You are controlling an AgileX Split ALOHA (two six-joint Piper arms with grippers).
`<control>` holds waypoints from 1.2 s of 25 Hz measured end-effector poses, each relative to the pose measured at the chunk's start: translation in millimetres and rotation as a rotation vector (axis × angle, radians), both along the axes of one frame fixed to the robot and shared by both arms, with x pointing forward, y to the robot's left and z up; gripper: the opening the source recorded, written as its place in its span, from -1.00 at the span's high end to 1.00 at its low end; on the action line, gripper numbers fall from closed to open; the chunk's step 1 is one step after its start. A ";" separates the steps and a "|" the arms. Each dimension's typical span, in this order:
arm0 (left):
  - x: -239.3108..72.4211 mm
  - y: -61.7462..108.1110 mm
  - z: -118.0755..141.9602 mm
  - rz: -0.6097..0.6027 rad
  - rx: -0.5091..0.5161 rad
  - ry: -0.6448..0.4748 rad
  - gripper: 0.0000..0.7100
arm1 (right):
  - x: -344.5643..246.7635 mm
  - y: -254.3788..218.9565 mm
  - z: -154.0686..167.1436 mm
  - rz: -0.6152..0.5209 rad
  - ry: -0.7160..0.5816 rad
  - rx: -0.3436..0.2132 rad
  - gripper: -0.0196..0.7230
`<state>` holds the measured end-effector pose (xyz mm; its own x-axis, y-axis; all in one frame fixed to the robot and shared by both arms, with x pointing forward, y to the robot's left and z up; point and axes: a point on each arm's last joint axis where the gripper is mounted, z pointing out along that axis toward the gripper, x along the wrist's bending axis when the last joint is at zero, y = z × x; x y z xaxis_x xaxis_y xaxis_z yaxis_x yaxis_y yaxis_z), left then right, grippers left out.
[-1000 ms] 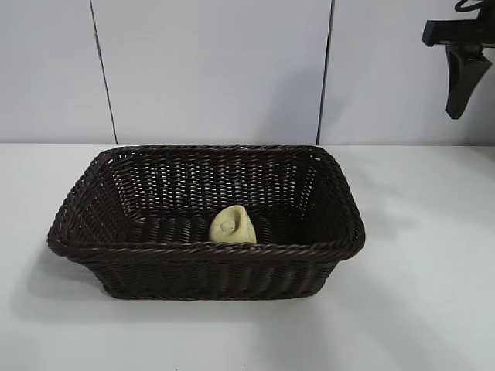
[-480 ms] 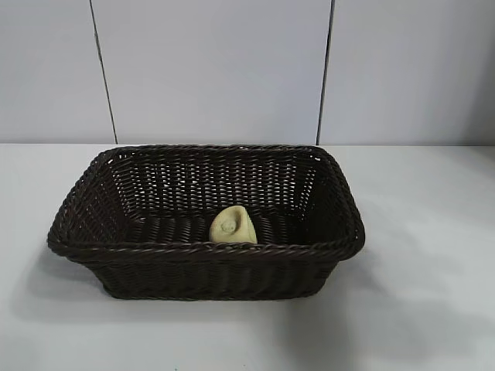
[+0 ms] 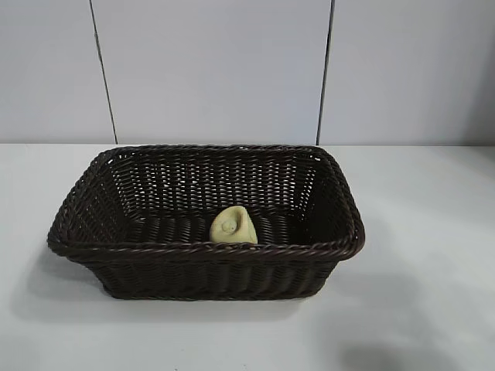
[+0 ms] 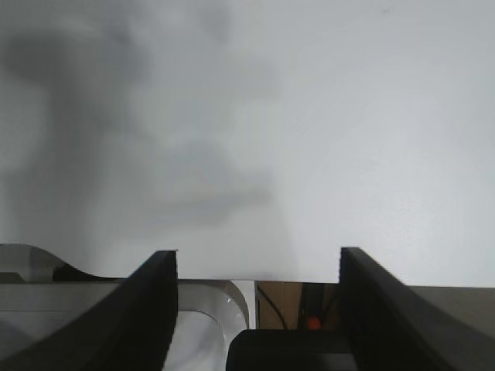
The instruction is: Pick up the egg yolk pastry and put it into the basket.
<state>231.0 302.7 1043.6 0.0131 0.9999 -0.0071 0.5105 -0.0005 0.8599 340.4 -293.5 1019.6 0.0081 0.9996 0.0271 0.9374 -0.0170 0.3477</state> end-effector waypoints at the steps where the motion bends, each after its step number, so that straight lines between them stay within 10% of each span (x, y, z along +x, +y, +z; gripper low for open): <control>1: 0.0 0.0 0.0 0.000 0.000 0.000 -0.65 | -5.8 -0.3 -0.7 0.000 -0.033 0.001 -0.25; 22: 0.0 0.0 0.0 0.000 0.000 0.000 -0.65 | -101.5 -4.4 23.6 0.000 -0.684 0.030 -0.25; 30: 0.0 0.0 0.0 0.000 0.000 0.000 -0.65 | -106.6 -4.7 23.0 0.000 -0.711 0.031 -0.25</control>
<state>231.0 302.7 1043.6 0.0131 0.9999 -0.0071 0.5105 -0.0005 0.8599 233.8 -298.1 1042.7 -0.0222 0.9983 0.0543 0.4839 -0.0368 0.8743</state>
